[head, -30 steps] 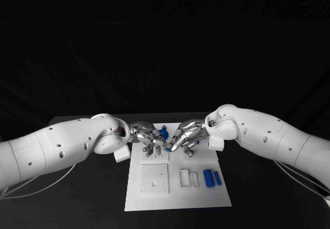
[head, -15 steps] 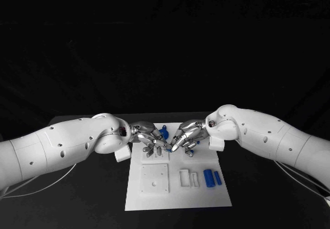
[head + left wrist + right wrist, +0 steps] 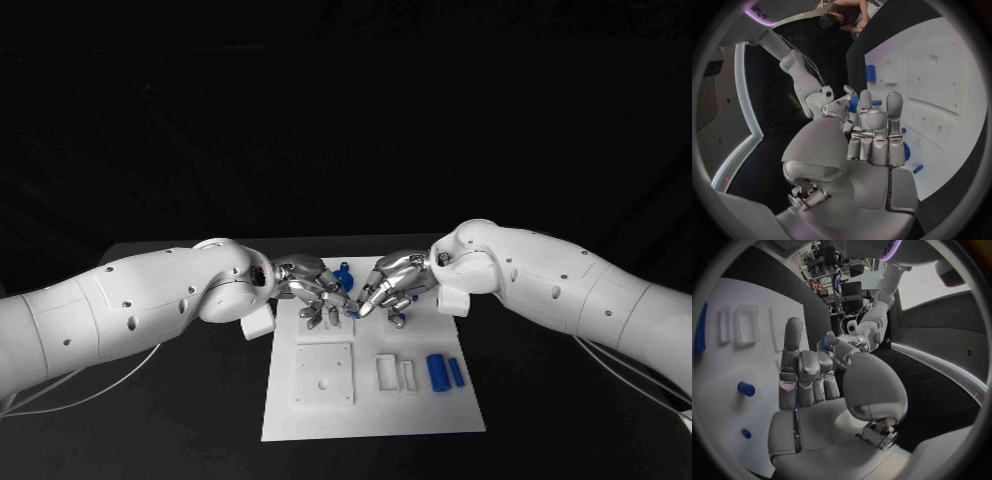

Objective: Assemble the parts on the task board

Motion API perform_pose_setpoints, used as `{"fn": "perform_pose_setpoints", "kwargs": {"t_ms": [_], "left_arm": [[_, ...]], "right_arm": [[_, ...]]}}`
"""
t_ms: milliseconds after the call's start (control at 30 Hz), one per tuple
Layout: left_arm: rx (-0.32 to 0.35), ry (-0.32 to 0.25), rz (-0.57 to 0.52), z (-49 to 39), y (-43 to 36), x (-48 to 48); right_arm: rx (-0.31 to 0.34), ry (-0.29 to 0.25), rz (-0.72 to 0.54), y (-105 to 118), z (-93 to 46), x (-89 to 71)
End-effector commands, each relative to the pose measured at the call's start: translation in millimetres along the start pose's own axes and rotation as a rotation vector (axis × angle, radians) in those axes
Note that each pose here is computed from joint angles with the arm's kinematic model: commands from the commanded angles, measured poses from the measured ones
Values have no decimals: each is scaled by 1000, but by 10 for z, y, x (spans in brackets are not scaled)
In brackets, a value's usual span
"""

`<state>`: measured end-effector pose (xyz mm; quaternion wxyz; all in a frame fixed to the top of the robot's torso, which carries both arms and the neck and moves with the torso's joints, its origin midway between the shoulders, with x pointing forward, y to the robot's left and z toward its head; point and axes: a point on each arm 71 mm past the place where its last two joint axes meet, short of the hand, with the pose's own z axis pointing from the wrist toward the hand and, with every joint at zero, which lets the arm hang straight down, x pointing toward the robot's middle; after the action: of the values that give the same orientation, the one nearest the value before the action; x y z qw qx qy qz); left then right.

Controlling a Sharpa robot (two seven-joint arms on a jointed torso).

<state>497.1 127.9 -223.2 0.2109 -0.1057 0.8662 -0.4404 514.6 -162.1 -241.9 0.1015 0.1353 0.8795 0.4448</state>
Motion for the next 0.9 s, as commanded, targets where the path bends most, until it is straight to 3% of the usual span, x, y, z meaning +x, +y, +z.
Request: {"fn": "perform_pose_setpoints", "kwargs": {"t_ms": [33,367,900], "left_arm": [[15,2,-33,27,-24,38],[1,2,-59,16,7,50],[-26,-59,-60,8,43,9]], "right_arm": [[-54,-21,14,70,12,-6],[-58,-52,25,51,-13,-43],[-64,-83,57,28,-48,-81]]}}
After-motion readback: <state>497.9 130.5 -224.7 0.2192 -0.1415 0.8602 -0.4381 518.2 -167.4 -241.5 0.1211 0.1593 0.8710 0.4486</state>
